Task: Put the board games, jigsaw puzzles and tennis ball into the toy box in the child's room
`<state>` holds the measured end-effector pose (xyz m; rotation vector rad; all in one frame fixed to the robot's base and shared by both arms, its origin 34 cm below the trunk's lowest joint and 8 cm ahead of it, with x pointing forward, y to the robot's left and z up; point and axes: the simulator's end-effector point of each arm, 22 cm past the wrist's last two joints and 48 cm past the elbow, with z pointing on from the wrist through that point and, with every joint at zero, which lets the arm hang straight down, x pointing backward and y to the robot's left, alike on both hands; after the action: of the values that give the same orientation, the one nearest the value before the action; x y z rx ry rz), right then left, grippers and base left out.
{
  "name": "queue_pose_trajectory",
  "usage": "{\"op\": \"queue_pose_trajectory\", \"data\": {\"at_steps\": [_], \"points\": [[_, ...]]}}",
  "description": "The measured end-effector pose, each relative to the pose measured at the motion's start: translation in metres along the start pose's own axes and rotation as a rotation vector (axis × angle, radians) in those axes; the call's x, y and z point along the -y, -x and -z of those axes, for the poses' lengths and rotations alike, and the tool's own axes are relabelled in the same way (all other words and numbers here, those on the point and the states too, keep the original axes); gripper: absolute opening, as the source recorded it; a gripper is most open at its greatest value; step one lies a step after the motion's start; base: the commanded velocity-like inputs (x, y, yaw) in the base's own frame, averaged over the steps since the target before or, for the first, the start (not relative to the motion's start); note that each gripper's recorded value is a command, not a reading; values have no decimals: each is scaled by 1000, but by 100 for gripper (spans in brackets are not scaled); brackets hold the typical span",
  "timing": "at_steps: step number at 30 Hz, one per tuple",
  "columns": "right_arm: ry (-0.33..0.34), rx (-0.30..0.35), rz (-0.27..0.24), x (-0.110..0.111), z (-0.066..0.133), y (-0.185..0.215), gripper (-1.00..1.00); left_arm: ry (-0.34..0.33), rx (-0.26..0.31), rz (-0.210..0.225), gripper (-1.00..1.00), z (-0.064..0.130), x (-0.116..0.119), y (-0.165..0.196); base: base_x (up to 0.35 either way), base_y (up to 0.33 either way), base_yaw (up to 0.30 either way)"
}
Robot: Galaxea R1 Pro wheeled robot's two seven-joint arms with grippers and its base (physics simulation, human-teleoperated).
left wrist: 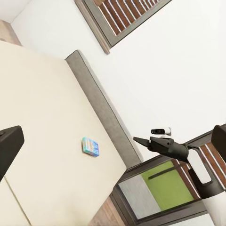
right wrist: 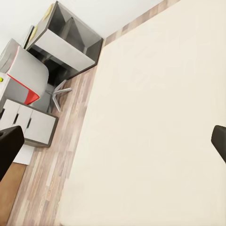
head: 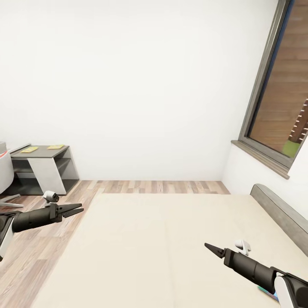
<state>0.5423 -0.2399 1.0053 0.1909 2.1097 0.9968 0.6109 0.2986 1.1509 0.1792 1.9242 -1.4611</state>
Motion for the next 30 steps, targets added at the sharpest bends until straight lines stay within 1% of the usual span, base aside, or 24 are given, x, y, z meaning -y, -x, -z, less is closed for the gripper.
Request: {"op": "queue_pose_trajectory", "data": {"at_steps": [30], "points": [[0,0,0,0,0,0,100,0,0,0,100,0,0,0,-11,0,0]]}}
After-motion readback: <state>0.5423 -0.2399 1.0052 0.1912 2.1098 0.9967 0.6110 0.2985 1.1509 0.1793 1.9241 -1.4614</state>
